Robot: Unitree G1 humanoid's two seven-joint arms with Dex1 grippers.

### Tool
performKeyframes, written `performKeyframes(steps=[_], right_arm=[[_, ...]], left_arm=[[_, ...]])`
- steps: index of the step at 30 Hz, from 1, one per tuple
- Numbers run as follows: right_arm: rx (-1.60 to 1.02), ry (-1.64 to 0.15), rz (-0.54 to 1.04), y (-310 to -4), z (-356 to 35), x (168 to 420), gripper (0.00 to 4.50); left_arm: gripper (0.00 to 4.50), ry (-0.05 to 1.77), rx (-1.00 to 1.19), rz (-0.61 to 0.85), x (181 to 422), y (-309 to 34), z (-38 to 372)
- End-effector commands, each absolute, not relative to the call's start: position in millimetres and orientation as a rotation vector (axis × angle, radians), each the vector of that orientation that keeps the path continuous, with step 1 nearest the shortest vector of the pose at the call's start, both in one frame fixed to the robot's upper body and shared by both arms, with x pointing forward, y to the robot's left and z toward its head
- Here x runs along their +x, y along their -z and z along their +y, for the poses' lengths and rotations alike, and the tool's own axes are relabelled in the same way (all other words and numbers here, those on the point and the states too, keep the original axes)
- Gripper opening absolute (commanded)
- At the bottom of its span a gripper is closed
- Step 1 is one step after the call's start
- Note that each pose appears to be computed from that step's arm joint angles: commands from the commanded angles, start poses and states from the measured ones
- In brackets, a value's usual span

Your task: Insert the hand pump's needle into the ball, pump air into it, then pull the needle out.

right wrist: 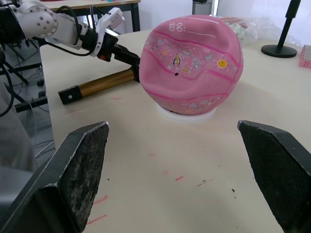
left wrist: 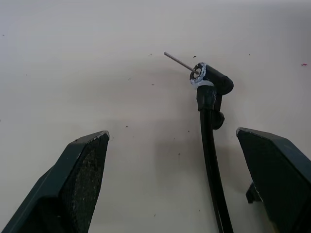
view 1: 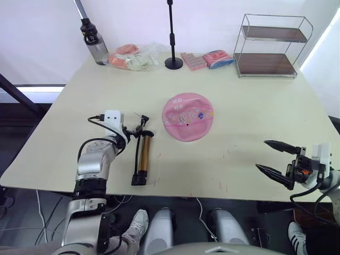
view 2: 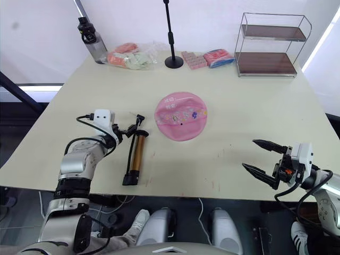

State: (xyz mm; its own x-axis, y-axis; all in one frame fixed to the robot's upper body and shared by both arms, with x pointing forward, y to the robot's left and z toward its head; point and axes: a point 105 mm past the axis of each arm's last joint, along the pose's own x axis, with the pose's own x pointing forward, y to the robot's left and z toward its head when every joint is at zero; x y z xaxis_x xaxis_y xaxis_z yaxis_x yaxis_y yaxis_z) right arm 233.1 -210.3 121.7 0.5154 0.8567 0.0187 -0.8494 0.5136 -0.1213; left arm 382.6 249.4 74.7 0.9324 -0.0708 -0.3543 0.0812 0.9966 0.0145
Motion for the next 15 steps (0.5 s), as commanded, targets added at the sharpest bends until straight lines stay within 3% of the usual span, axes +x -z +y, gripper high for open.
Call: performKeyframes(steps=[1,15], right_arm=[[-0.136,-1.003,-0.126,-131,-215,233,4.44],[-0.135,-1.01,-0.134,-130,-216,232,4.44]], left_arm=[[4.5,0.066,0.065,0.381,387,-68,251],[4.5,0.044,0.108,0.503,382,-38,249]])
